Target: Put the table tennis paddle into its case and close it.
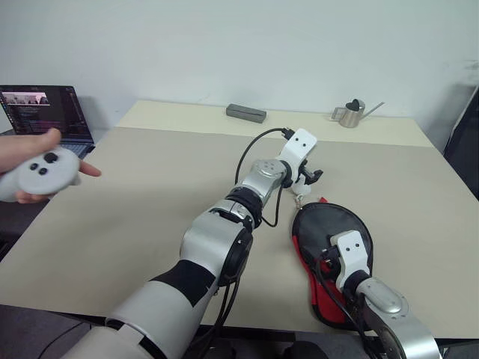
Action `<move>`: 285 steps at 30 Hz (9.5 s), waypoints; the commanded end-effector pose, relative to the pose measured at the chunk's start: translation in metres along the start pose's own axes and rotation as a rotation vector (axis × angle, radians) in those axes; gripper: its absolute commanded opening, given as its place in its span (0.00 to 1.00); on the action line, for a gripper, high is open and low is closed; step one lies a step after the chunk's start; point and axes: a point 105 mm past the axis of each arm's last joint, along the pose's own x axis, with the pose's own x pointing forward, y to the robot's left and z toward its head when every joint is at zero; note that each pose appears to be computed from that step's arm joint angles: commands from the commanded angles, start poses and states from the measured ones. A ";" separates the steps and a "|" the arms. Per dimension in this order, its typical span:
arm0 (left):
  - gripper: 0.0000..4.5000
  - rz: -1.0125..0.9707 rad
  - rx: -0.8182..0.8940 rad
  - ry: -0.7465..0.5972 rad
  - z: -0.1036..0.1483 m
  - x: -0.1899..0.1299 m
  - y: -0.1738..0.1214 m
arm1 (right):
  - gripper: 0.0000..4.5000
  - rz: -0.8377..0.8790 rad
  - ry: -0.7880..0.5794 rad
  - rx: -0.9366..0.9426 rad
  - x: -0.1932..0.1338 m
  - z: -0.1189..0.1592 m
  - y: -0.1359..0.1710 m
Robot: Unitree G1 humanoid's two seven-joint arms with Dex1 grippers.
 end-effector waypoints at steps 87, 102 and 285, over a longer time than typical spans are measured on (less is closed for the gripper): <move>0.99 -0.826 0.132 -0.128 -0.041 -0.057 -0.137 | 1.00 0.516 0.126 -0.129 -0.101 0.059 -0.088; 0.99 -0.785 0.113 0.054 -0.105 -0.043 -0.151 | 1.00 0.509 0.096 -0.125 -0.099 0.065 -0.082; 1.00 -0.862 0.015 0.279 -0.170 -0.062 -0.163 | 0.07 0.655 0.737 -0.254 -0.171 -0.016 -0.063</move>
